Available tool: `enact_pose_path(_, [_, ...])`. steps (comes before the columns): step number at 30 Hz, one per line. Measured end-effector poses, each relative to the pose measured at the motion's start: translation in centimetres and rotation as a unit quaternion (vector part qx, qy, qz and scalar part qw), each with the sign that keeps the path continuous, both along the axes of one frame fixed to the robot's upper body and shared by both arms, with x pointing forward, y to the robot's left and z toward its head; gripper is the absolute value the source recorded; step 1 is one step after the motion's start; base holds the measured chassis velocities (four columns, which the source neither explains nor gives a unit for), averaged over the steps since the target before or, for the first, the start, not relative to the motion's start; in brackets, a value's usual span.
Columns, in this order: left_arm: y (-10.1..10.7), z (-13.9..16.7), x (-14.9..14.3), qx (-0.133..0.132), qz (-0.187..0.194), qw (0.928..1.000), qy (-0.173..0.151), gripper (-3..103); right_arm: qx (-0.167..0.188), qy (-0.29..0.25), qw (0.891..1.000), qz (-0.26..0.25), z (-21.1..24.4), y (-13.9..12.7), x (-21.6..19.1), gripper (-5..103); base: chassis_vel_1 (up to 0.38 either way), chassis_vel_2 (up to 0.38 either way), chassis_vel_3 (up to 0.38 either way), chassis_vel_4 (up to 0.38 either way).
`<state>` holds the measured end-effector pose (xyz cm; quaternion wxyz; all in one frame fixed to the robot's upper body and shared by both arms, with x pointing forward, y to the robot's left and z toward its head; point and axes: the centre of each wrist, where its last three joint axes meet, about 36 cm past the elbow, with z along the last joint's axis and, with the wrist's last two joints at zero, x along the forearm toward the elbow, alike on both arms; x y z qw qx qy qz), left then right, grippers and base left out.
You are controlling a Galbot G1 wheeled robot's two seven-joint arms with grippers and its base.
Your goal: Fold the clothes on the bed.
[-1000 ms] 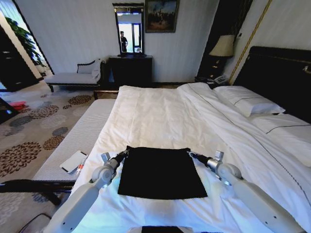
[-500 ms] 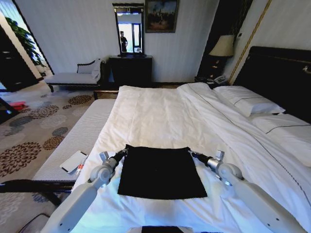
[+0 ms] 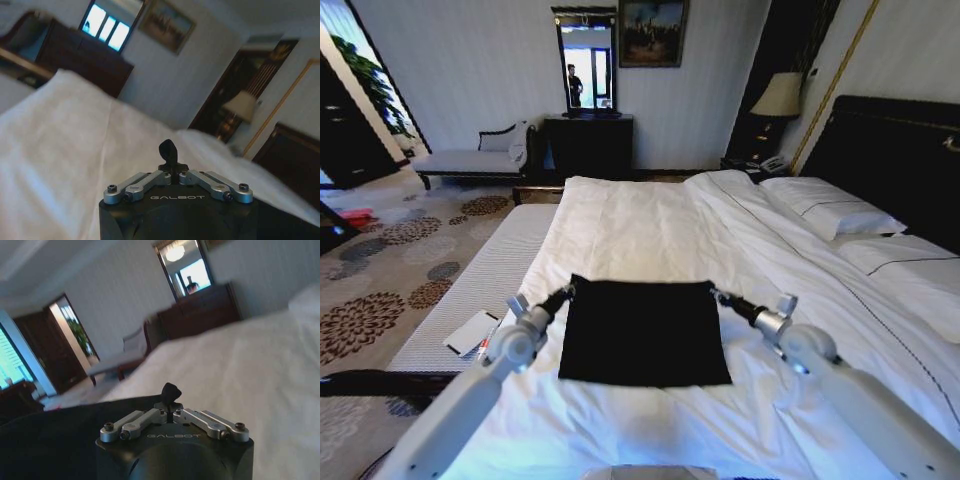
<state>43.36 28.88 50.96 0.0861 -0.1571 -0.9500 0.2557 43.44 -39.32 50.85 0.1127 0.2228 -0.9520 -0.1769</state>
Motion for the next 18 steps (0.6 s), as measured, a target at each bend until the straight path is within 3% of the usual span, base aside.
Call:
enact_pose_path(7, [1.4,5.1,-1.8,-0.003,0.001,0.9987,-0.051,2,0.004,-0.052,0.999,0.001,5.0,0.2,-1.4,1,0.0,0.0,0.0,0.0])
enact_pose_path(18, [1.3,8.0,-4.0,-0.007,-0.001,0.997,-0.077,2,0.007,-0.083,0.996,0.008,8.9,1.3,-3.7,1,0.0,0.0,0.0,0.0])
